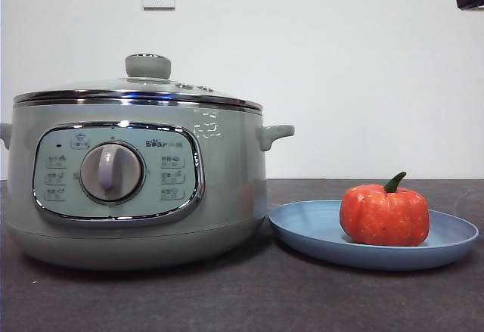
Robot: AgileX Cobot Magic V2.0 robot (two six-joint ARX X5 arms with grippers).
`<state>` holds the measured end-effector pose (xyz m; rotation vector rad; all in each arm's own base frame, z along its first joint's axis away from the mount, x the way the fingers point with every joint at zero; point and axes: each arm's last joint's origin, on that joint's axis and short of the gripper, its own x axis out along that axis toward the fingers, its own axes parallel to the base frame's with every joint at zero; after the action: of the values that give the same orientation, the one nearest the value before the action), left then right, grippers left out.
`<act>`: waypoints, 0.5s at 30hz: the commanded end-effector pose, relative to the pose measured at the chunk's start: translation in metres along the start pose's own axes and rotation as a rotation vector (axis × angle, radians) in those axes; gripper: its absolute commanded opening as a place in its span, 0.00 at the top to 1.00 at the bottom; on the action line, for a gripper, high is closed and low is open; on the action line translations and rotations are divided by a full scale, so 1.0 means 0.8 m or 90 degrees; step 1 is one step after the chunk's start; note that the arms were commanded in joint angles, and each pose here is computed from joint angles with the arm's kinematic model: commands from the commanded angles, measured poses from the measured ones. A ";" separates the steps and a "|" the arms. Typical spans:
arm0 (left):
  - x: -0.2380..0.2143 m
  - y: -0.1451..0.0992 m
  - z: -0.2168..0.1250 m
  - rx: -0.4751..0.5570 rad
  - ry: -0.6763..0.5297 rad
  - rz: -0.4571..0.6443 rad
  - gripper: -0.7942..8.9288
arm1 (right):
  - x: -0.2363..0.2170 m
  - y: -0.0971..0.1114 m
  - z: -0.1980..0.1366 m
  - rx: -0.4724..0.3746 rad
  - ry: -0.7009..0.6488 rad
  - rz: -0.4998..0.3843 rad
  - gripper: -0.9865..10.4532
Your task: Take the pumpkin out from the steamer,put the pumpkin in the blue plate,close the lid
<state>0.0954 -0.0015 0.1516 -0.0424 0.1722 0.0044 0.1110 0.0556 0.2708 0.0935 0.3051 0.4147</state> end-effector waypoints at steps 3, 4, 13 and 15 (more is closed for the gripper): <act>0.002 0.000 -0.006 -0.004 0.005 0.001 0.92 | 0.001 0.000 -0.002 0.005 0.001 -0.002 0.91; 0.002 0.000 -0.006 -0.005 0.005 0.001 0.92 | 0.001 0.000 -0.002 -0.004 0.002 -0.003 0.91; 0.002 0.000 -0.006 -0.004 0.005 0.001 0.92 | -0.012 -0.013 -0.015 -0.190 -0.059 -0.029 0.91; 0.002 0.000 -0.006 -0.004 0.005 0.001 0.92 | -0.015 -0.021 -0.029 -0.179 -0.091 -0.041 0.91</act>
<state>0.0954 -0.0015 0.1516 -0.0424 0.1722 0.0044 0.0995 0.0381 0.2605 -0.1263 0.1086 0.3875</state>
